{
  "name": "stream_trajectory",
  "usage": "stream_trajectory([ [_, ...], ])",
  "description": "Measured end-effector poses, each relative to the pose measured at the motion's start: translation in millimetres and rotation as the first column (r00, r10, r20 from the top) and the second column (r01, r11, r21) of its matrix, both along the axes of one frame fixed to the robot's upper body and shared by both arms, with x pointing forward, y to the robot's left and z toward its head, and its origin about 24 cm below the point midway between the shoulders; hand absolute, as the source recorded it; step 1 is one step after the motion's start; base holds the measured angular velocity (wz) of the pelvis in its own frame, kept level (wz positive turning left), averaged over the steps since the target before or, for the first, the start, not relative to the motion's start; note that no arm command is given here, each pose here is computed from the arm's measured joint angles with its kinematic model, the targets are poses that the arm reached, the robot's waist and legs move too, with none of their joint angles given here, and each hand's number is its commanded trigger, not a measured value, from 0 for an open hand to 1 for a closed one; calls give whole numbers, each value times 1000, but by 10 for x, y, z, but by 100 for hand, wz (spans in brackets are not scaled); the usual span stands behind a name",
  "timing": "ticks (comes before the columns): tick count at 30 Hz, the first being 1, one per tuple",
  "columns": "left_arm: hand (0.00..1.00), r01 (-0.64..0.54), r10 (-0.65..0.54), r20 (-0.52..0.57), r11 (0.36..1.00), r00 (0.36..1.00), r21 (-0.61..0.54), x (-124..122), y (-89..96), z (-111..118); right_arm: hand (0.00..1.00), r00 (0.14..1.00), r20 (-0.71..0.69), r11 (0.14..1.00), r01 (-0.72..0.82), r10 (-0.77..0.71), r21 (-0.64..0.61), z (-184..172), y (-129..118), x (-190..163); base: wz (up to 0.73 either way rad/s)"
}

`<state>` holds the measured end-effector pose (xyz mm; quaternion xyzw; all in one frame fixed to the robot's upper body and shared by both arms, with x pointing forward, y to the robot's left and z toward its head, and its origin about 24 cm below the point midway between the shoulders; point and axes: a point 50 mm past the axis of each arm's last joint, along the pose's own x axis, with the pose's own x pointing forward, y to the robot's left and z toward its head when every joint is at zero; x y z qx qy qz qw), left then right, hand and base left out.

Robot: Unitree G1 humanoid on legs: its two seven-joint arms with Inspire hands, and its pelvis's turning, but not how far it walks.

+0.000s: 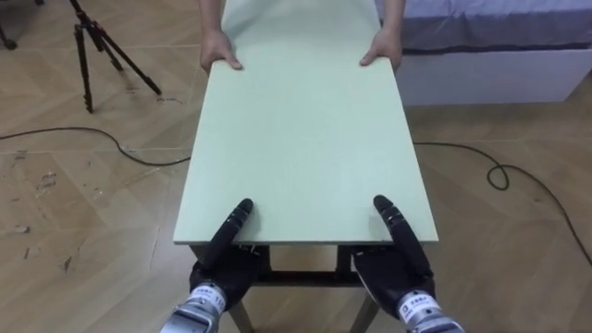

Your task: Move table with human

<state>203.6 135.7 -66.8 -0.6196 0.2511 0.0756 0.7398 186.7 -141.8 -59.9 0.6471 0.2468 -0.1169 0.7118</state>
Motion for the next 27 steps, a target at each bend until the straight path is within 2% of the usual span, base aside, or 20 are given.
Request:
stream_trajectory([
  [22,100,26,-26,7,997,1000,69,4,-16,21,100,1000,-3,1000,5,-6,-23,15,1,20,0],
  [27,100,40,-47,76,995,996,91,-19,-37,164,100,997,75,1000,-1,3,-26,192,-6,103,-8],
])
